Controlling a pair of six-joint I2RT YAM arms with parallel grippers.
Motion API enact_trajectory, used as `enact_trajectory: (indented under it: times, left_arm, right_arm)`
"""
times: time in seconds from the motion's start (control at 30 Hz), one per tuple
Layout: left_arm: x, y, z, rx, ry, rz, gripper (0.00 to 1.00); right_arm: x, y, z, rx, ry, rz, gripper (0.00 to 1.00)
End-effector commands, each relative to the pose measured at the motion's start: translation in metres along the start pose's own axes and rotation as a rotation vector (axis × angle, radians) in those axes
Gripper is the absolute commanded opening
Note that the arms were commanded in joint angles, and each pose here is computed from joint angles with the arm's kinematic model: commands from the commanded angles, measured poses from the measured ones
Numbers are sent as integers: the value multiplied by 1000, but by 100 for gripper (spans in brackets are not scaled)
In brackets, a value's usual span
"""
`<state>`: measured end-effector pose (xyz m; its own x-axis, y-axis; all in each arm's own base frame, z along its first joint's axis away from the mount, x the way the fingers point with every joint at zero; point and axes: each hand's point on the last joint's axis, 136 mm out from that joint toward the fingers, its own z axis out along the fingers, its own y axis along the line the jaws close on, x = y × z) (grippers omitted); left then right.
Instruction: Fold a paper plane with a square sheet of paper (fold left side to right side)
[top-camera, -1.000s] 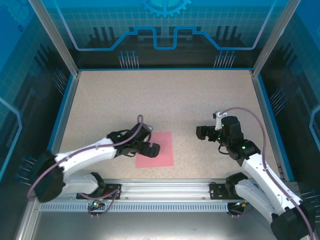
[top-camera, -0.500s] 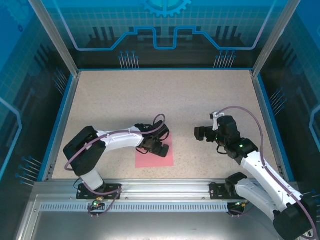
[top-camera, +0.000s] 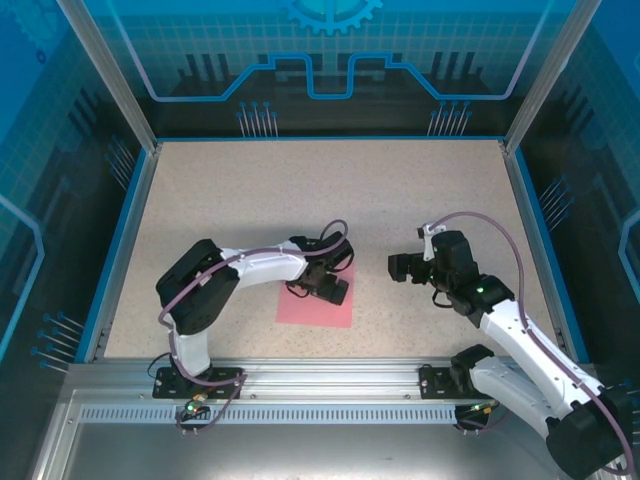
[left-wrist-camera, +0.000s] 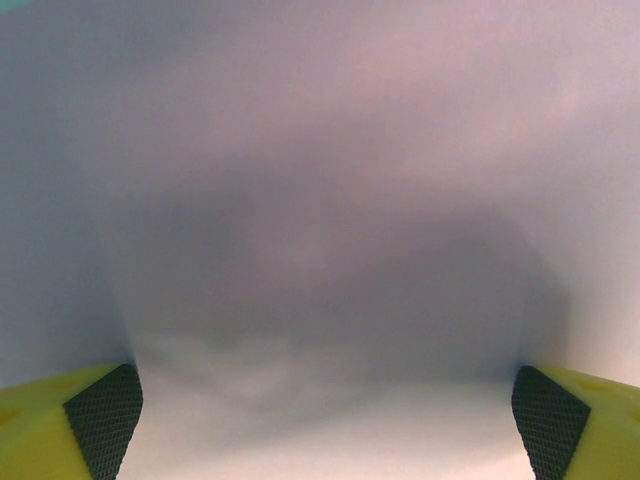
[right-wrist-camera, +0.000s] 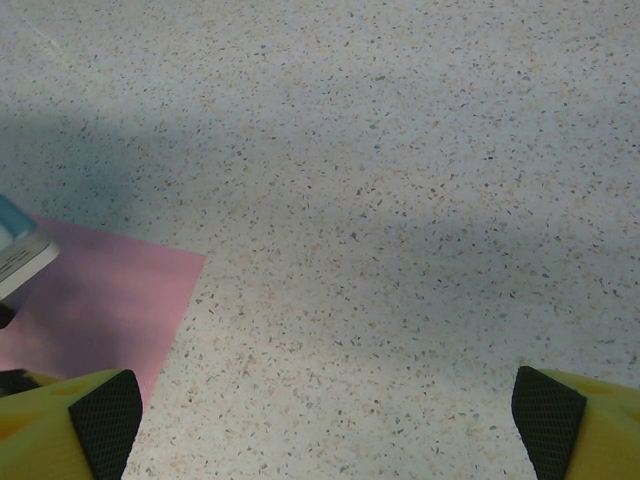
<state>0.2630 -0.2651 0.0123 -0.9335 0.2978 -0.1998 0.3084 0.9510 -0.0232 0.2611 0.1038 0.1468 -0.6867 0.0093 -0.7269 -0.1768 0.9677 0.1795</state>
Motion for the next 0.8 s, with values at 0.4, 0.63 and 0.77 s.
enact_trajectory:
  times: [0.4,0.63,0.77]
  left_arm:
    - [-121,-31,27,140,-75,36,99]
    - [-142,-26,-14,278,-145,-26,99]
    - [-137,1,-44,352,-200,-97,98]
  right_arm:
    - [-14,2,-8,18,-13,-31,99]
    - [-11,6,-2,11,34,70,99]
    - [-9,12,12,14,113,162,99]
